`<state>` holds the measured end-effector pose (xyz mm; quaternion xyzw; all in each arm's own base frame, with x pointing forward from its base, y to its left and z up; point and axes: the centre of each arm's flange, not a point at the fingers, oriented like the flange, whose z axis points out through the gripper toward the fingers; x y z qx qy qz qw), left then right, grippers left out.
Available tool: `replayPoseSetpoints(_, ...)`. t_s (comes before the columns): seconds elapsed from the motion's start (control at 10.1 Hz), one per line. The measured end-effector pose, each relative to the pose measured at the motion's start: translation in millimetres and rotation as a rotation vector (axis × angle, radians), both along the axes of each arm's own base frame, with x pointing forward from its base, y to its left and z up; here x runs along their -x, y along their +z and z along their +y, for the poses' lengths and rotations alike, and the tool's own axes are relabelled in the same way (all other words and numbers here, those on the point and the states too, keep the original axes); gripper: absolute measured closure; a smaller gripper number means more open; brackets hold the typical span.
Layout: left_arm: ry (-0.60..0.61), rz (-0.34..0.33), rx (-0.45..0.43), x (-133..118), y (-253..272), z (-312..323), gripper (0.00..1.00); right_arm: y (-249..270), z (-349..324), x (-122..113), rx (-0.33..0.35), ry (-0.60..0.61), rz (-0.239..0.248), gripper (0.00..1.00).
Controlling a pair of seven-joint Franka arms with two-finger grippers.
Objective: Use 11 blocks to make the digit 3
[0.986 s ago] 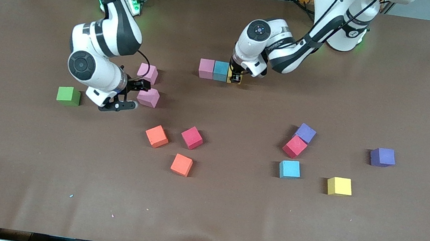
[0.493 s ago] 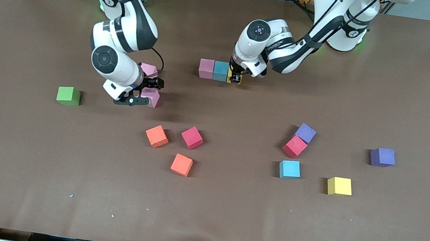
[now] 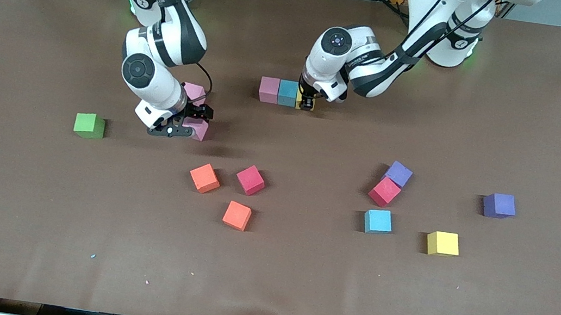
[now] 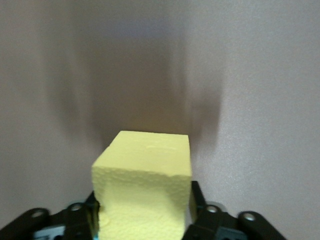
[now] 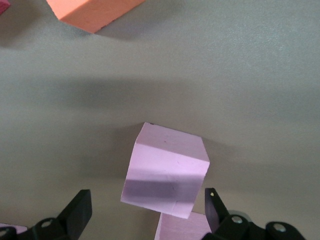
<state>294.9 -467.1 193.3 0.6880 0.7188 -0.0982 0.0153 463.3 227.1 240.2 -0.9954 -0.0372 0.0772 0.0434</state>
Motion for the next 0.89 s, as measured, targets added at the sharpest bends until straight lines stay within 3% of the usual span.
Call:
replayPoseSetpoints(0.2, -0.001, -0.003, 0.0, -2, 0, 0, 0.0, -1, -1, 0, -0.002, -0.003, -0.012, 0.0)
replayPoseSetpoints(0.39, -0.001, -0.007, 0.004, -4, 1, -1, 0.0, -10, -3, 3, -0.004, -0.009, -0.035, 0.0)
replayPoseSetpoints(0.89, -0.013, -0.025, 0.01, -3, 13, -6, 0.0, -20, -12, 2, 0.008, -0.103, -0.033, 0.0)
